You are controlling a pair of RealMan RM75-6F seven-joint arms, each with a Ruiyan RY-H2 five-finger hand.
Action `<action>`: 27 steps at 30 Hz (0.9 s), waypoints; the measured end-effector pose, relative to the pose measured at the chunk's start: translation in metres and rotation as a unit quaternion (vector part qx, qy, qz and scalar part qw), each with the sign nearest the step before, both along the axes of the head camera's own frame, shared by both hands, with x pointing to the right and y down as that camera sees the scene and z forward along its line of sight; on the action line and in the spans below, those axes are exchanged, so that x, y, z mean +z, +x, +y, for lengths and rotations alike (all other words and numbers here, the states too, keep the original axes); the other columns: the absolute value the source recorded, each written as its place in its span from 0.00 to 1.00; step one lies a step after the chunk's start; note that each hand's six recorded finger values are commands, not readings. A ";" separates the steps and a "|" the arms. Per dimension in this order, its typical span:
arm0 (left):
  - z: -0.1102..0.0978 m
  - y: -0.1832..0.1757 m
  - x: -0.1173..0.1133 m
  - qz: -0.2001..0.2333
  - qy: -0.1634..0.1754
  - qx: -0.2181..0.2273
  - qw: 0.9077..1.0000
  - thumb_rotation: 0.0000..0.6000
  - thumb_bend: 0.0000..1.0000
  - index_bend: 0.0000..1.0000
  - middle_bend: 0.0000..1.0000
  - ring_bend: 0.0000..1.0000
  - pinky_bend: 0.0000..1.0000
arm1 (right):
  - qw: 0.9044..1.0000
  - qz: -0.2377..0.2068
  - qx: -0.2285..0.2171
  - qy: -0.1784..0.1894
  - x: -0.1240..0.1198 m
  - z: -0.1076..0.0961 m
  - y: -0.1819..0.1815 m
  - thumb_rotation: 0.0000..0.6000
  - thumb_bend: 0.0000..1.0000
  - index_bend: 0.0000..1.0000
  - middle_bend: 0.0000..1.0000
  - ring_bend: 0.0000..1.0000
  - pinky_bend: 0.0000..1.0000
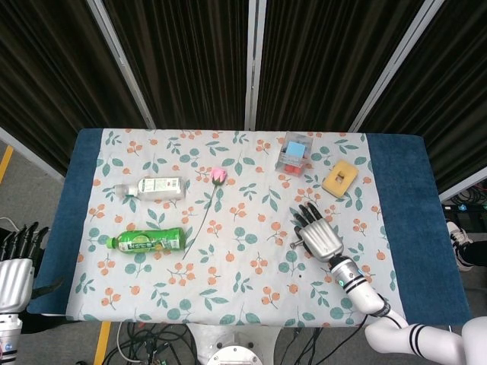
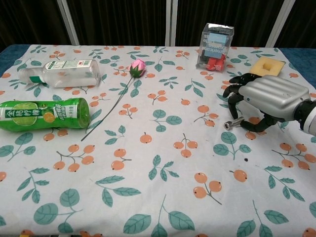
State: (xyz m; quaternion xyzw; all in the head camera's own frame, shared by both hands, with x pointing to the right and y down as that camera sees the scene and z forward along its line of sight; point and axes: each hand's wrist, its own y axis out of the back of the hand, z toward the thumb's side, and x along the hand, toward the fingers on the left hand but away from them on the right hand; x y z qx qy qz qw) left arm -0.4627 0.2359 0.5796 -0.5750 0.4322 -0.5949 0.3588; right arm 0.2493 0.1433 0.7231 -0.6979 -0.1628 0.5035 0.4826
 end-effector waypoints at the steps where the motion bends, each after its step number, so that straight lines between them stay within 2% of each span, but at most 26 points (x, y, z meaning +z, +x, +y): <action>1: 0.000 0.000 0.000 0.000 0.000 0.000 1.000 1.00 0.06 0.10 0.00 0.00 0.00 | 1.000 0.000 0.000 0.003 -0.001 0.000 0.000 1.00 0.34 0.57 0.20 0.00 0.00; 8: 0.000 0.000 0.000 0.000 0.001 0.001 1.000 1.00 0.06 0.10 0.00 0.00 0.00 | 0.999 0.007 -0.017 0.031 -0.009 -0.004 -0.002 1.00 0.35 0.58 0.20 0.00 0.00; 14: 0.001 0.000 -0.001 0.002 0.003 0.001 1.000 1.00 0.06 0.10 0.00 0.00 0.00 | 0.993 0.044 -0.072 0.080 -0.020 -0.012 -0.008 1.00 0.35 0.58 0.20 0.00 0.00; 17: 0.002 -0.001 -0.001 0.003 0.002 -0.001 1.000 1.00 0.06 0.10 0.00 0.00 0.00 | 0.987 0.067 -0.106 0.104 -0.024 -0.016 -0.014 1.00 0.35 0.58 0.20 0.00 0.00; 22: 0.003 -0.001 -0.001 0.003 0.002 -0.001 1.000 1.00 0.06 0.10 0.00 0.00 0.00 | 0.967 0.112 -0.171 0.151 -0.029 -0.019 -0.026 1.00 0.35 0.58 0.21 0.00 0.00; 27: 0.003 -0.001 0.000 0.003 0.001 -0.001 1.000 1.00 0.06 0.10 0.00 0.00 0.00 | 0.948 0.142 -0.224 0.173 -0.025 -0.015 -0.039 1.00 0.35 0.58 0.21 0.00 0.00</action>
